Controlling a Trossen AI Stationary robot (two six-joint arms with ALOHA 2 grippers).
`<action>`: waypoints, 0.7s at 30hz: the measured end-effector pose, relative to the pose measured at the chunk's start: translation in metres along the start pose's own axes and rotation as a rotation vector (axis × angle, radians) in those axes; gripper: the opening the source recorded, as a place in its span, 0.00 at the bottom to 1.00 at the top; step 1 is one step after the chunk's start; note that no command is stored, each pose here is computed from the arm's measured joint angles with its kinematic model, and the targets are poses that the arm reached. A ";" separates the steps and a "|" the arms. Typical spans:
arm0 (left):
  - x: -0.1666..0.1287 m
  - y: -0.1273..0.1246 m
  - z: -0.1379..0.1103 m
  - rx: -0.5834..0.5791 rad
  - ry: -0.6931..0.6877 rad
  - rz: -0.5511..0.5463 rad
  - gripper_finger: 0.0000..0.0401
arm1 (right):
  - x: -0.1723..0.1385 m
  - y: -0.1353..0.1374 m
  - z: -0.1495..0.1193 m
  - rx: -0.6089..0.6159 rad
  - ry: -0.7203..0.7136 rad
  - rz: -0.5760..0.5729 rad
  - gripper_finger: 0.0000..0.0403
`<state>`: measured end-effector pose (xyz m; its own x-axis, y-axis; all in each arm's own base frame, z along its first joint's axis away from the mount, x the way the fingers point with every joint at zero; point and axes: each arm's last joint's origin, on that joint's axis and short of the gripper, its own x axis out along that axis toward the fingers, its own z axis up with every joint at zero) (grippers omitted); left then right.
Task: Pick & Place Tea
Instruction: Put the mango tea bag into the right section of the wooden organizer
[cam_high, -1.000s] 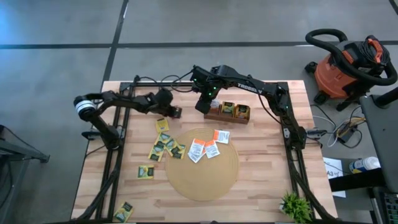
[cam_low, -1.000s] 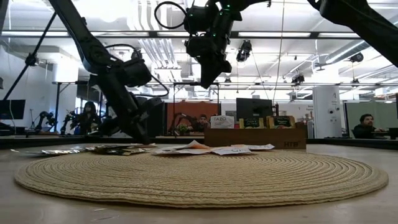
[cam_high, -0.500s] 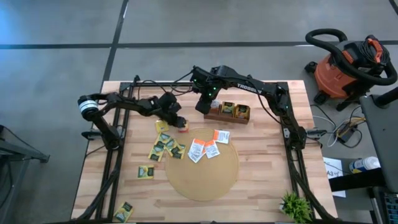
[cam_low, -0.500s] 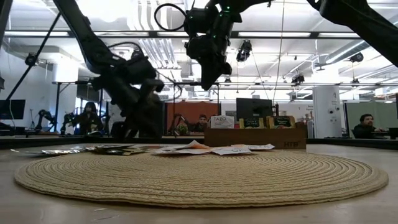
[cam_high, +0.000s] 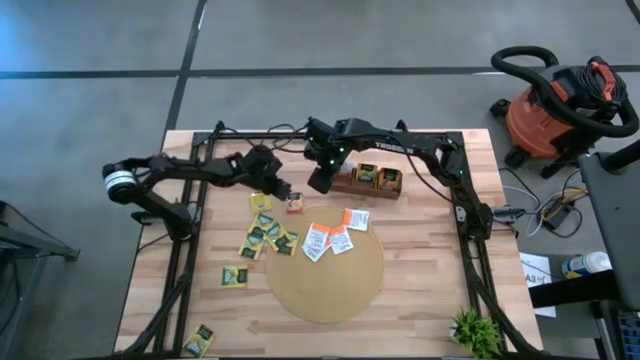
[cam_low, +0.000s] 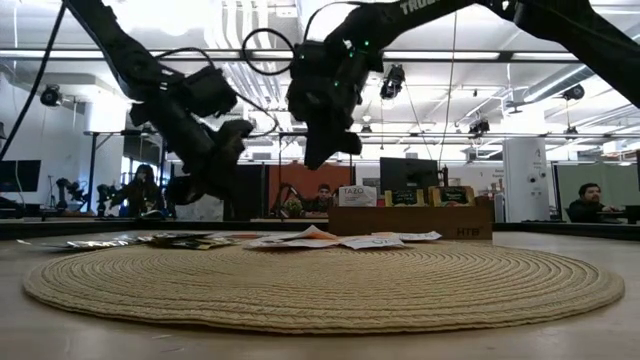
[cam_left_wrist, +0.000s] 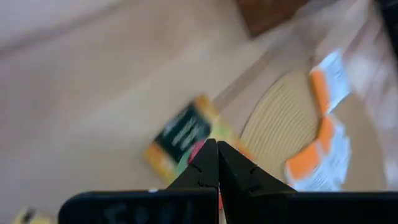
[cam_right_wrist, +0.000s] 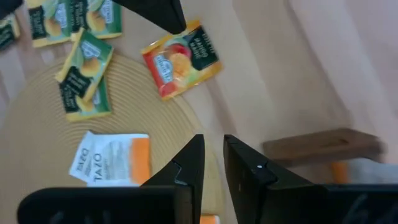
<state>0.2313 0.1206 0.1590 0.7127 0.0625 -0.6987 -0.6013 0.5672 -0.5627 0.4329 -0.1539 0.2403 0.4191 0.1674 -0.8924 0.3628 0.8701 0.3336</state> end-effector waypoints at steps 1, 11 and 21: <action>0.001 0.002 -0.005 0.000 0.020 0.008 0.00 | 0.003 0.000 -0.001 0.001 -0.001 0.008 0.15; 0.010 0.015 -0.033 0.034 0.061 0.064 0.00 | 0.023 0.004 -0.003 0.094 -0.042 0.040 0.15; 0.010 0.008 -0.027 0.066 -0.035 -0.005 0.00 | 0.051 0.007 -0.020 0.211 0.015 0.102 0.15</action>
<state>0.2239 0.1037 0.1352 0.7284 0.0880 -0.6794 -0.5737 0.6205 -0.5347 0.4402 -0.1303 0.1906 0.4506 0.2576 -0.8548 0.4862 0.7322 0.4769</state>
